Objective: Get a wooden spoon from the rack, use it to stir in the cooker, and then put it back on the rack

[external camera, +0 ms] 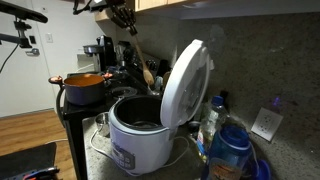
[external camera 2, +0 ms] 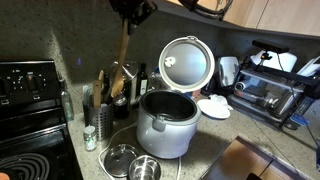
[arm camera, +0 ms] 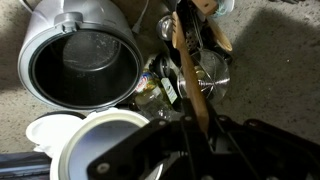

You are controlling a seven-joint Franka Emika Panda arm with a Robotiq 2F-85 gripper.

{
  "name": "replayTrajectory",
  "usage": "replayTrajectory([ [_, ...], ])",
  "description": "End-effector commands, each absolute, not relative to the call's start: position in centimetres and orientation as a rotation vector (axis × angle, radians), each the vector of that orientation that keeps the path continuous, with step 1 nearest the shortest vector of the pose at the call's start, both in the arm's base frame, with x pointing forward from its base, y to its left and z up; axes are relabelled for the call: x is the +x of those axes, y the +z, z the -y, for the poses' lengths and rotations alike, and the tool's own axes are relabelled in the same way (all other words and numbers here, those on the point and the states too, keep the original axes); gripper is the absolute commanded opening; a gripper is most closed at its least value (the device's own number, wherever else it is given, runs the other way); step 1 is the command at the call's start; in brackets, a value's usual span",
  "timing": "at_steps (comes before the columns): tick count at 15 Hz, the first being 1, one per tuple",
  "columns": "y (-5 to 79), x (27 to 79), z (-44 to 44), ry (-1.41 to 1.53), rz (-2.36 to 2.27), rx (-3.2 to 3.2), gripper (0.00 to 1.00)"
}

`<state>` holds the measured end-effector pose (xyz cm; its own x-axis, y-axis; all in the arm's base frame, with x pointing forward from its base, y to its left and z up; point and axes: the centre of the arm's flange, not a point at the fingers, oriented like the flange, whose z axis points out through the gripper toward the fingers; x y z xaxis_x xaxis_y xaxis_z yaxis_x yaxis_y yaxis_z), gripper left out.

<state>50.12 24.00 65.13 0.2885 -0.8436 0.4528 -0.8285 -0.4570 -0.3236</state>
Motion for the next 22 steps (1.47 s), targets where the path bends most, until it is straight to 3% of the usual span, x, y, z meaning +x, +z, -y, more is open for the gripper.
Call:
replayTrajectory([
  [1, 64.9, 50.1, -24.1, -0.903, -1.622, -2.506, 0.13],
  [2, 64.7, 50.1, -24.1, -0.902, -1.621, -2.510, 0.05],
  [15, 69.8, 43.2, -18.3, -0.957, -1.965, -2.374, 0.05],
  [22, 67.5, 41.8, -12.3, -0.900, -2.181, -2.206, 0.05],
])
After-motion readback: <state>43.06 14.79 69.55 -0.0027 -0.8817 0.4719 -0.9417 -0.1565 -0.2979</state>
